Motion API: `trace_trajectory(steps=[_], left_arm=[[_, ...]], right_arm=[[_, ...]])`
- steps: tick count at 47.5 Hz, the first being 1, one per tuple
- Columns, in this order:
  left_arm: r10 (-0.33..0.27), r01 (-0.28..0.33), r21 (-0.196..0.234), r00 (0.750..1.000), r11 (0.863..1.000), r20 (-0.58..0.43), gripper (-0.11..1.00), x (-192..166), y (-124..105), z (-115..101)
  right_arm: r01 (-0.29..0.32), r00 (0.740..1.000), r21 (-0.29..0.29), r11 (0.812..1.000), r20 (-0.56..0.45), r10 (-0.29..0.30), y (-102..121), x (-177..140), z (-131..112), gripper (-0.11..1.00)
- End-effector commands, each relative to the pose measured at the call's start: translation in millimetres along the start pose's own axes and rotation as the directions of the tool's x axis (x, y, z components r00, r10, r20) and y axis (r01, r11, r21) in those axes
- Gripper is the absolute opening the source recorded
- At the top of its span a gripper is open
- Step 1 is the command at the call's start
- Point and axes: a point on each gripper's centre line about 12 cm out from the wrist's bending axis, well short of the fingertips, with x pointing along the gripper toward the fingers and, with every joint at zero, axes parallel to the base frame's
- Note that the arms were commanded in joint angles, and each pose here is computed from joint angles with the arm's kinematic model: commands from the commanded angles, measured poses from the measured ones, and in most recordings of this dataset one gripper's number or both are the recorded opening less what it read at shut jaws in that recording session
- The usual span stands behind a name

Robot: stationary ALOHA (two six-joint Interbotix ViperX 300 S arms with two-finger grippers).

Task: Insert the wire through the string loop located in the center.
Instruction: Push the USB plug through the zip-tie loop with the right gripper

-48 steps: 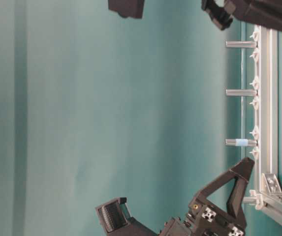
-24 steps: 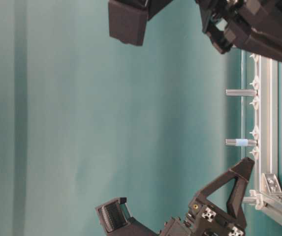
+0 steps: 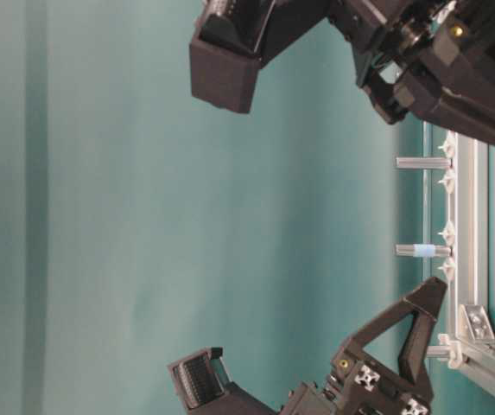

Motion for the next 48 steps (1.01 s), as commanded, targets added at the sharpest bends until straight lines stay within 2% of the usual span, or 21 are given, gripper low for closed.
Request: trace_trajectory(steps=[1,34,48], left_arm=[[-0.005,0.005,0.001,0.999,1.000,0.038,0.00,-3.9,-1.3,11.4],[-0.005,0.005,0.000,0.999,1.000,0.043,0.00,-3.5,-1.5,13.3],[-0.060,0.058,0.035,0.997,0.998,0.048,0.00,-3.6,-23.2,15.7]], right_arm=[[0.001,0.999,0.000,1.000,0.041,-0.001,-1.0,-1.1,13.1,0.07],[0.001,0.999,0.000,1.000,0.040,-0.001,-1.1,-1.2,12.5,0.07],[0.001,0.999,0.000,1.000,0.038,-0.001,-1.1,-0.9,12.0,0.07]])
